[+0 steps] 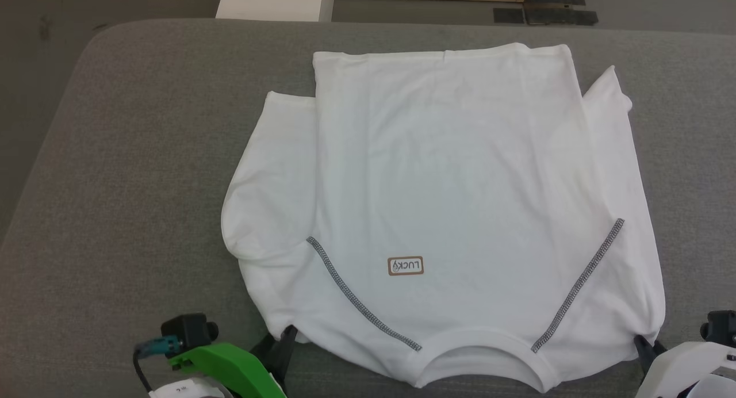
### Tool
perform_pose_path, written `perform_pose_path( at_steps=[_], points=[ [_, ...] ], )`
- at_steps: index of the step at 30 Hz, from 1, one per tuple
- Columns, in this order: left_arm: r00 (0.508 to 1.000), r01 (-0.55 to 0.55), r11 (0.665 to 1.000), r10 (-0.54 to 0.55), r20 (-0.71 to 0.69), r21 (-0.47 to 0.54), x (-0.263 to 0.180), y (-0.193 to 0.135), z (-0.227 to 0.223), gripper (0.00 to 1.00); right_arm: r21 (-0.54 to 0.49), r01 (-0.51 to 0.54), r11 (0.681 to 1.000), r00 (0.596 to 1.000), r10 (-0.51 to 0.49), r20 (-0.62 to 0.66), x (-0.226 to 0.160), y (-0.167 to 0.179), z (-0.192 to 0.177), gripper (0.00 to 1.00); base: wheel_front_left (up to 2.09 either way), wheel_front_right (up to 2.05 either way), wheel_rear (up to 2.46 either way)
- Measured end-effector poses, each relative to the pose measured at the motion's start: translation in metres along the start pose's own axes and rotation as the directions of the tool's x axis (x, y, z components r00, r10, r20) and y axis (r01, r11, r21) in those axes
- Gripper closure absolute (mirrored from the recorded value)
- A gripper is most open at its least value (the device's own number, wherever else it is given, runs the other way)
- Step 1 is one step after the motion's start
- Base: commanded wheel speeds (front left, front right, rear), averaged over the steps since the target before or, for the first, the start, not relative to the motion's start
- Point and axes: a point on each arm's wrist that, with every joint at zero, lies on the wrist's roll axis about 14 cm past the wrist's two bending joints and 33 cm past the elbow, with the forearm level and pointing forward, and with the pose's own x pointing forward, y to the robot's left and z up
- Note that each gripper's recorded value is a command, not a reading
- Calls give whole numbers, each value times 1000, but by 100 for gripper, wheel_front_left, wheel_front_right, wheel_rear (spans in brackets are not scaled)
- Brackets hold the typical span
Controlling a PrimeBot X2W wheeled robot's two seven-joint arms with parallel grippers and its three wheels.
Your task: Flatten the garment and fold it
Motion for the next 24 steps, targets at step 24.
perform_pose_path(
  at_steps=[24],
  points=[
    [809, -137, 907, -129, 573, 398, 29, -52, 199, 0, -246, -75, 966, 694, 227, 683, -62, 76, 153, 0, 0, 0, 0]
  ],
)
